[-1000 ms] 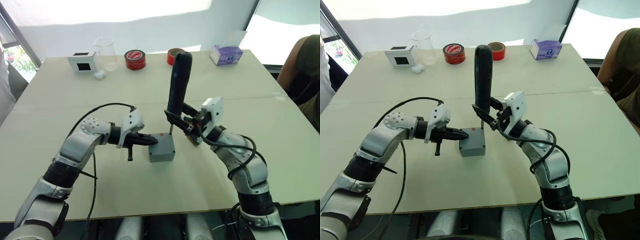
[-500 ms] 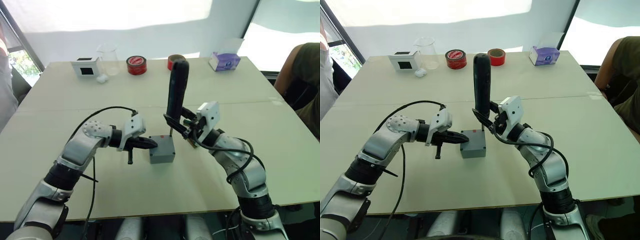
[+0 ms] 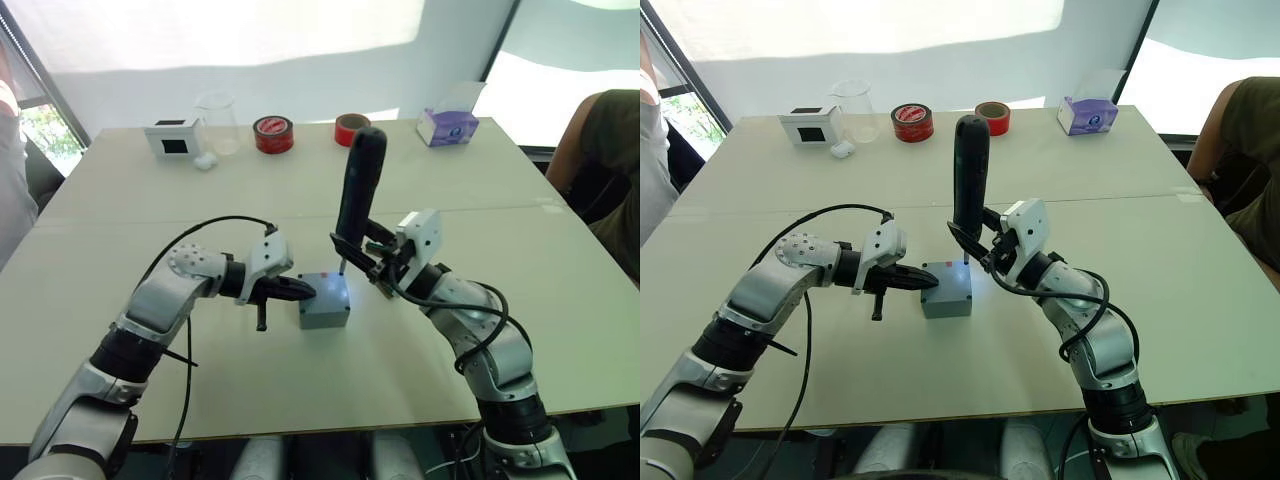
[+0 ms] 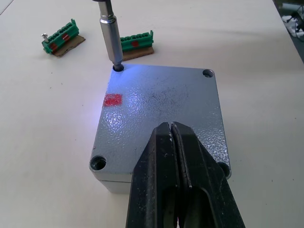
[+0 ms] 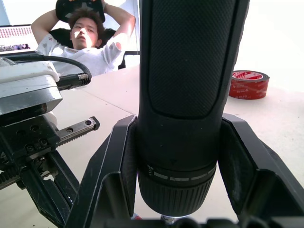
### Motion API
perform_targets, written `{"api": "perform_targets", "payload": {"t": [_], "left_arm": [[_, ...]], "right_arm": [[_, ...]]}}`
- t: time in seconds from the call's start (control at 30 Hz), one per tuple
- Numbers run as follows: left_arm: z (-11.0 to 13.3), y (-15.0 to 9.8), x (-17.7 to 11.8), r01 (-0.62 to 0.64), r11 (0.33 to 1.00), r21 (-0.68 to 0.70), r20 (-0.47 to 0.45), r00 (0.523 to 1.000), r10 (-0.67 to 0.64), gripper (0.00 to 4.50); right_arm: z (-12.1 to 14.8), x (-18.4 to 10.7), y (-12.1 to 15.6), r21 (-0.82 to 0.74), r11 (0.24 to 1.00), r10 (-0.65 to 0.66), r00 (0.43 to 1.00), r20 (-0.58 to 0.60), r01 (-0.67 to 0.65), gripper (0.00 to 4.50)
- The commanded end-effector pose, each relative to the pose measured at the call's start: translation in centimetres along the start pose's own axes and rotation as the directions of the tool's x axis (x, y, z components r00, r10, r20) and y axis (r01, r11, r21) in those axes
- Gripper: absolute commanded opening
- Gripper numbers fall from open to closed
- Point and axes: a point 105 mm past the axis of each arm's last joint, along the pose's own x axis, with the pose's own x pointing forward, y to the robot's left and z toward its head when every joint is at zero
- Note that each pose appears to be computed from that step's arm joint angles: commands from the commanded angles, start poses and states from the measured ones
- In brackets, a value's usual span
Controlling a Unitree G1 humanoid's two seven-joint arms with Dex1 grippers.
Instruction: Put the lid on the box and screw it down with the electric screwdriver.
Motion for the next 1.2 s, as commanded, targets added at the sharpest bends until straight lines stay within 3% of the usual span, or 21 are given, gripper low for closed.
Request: {"api": "perform_targets", "payload": {"t": [0.03, 0.4, 0.87, 0.97, 1.03, 1.1, 1.17, 1.2], "left_arm": [[0.0, 0.0, 0.1, -0.001, 1.0, 0.005, -0.016, 1.0, 0.001, 0.0], [-0.1, -0.2, 0.3, 0.002, 1.0, 0.0, -0.012, 1.0, -0.002, 0.0], [-0.5, -0.2, 0.3, -0.007, 1.0, -0.019, -0.013, 1.0, 0.007, 0.0], [-0.7, -0.3, 0.2, -0.014, 0.999, -0.03, -0.006, 1.0, 0.013, 0.0], [-0.6, -0.3, 0.0, -0.025, 0.998, -0.056, 0.017, 1.0, 0.026, 0.0], [0.7, 0.1, -1.1, -0.051, 0.992, -0.119, 0.117, 0.991, 0.065, 0.0], [2.5, 0.2, -2.4, -0.049, 0.982, -0.182, 0.217, 0.972, 0.088, 0.0], [3.2, 0.2, -3.0, -0.037, 0.979, -0.202, 0.249, 0.964, 0.088, 0.0]], "right_arm": [[-5.9, -1.1, -0.3, 0.083, 0.996, -0.025, 0.976, -0.216, 0.044, 1.79], [-4.7, -1.1, -0.5, 0.065, 0.997, -0.022, 0.981, -0.19, 0.035, 1.79], [2.2, -0.4, -1.8, 0.008, 1.0, 0.021, 0.999, -0.027, -0.021, 1.79], [6.2, 0.0, -2.8, 0.015, 1.0, 0.019, 0.998, 0.053, -0.02, 1.79], [9.3, 0.2, -5.1, 0.094, 0.992, -0.093, 0.99, 0.108, 0.083, 1.79], [13.0, -1.1, -8.2, 0.261, 0.958, -0.159, 0.977, 0.142, 0.118, 1.79], [13.8, -2.5, -10.9, 0.397, 0.9, -0.217, 0.975, 0.047, 0.181, 1.79], [12.5, -3.0, -11.6, 0.448, 0.872, -0.178, 0.98, -0.087, 0.198, 1.79]]}}
